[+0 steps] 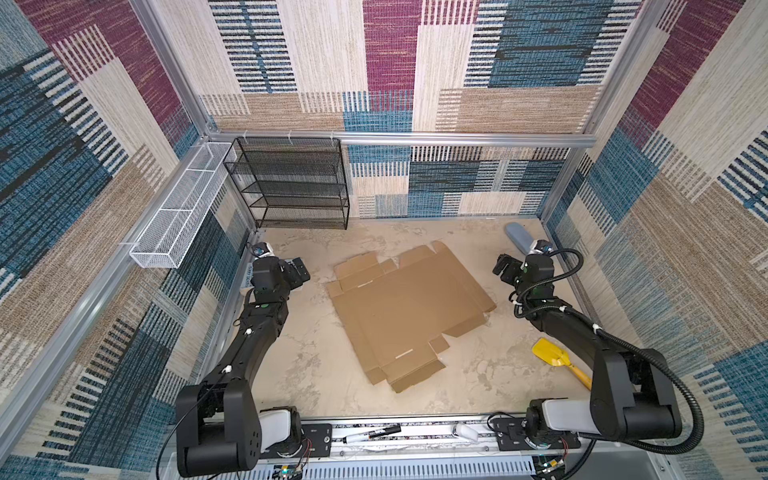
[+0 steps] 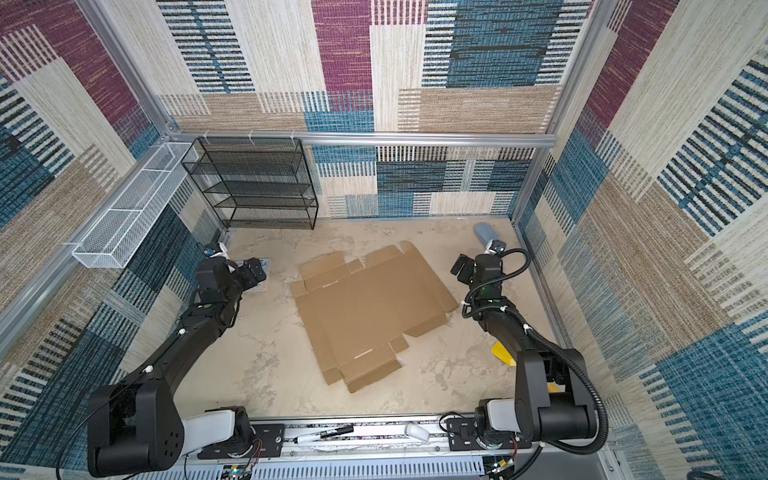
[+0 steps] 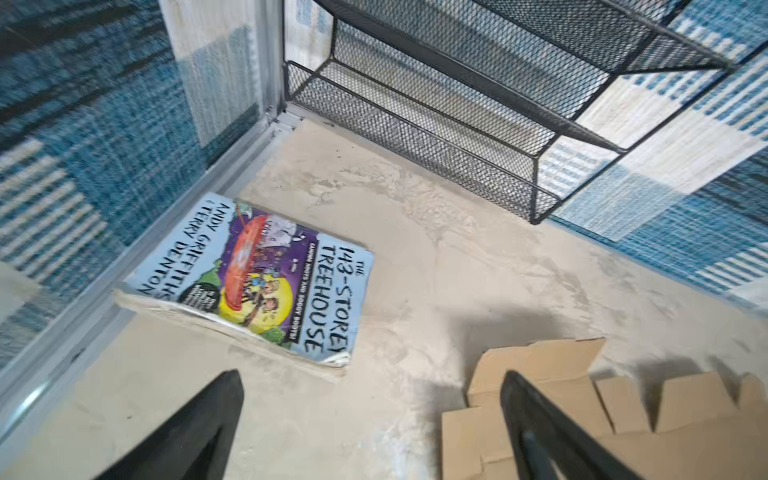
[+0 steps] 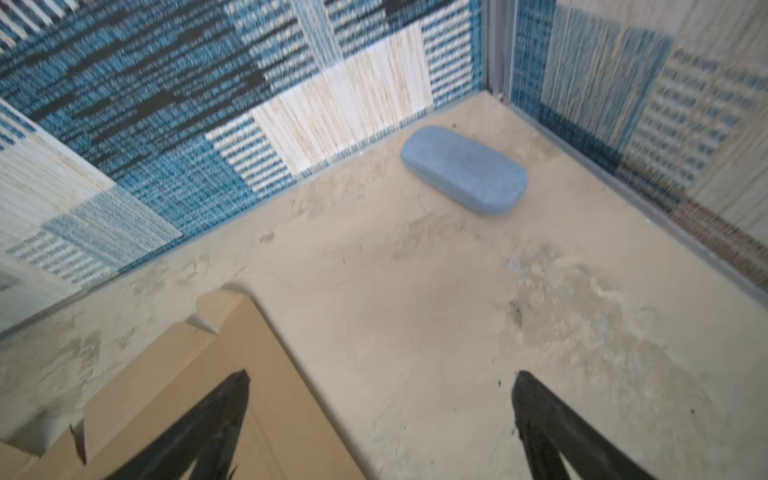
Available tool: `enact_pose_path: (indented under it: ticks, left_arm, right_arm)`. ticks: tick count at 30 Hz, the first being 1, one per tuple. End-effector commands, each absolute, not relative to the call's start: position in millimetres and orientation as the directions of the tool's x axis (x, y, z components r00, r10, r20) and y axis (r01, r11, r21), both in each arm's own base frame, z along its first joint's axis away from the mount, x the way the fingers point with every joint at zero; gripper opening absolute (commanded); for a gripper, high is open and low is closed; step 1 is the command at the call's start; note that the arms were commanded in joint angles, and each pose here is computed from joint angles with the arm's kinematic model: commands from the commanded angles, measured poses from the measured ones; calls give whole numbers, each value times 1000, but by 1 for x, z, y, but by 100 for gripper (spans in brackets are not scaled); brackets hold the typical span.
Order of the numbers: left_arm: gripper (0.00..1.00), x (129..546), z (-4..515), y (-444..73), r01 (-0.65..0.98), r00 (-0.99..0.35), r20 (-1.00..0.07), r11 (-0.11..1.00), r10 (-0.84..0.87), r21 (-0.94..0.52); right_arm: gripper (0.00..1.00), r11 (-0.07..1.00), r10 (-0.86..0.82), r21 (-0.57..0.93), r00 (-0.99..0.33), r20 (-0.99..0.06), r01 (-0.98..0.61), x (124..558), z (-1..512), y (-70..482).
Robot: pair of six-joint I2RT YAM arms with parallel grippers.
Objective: Fold the paper box
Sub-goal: 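Move both grippers over the flat cardboard blank and lower onto it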
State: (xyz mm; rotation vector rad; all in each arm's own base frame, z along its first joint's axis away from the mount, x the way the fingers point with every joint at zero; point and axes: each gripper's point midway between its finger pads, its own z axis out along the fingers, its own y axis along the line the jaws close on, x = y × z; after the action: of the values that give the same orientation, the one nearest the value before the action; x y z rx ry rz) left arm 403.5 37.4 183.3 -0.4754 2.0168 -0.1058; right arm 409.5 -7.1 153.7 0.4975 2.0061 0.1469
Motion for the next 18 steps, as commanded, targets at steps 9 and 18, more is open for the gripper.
enact_pose_path:
  ticks: [9, 18]
  left_arm:
    - [100, 398, 144, -54, -133, -714, -634, 946, -298, -296]
    - [51, 393, 114, -126, 12, -827, -535, 945, -174, -326]
  right_arm:
    - [99, 928, 355, 350, -595, -721, 130, 382, 121, 76]
    - [52, 923, 293, 385, -677, -675, 16, 389, 108, 122]
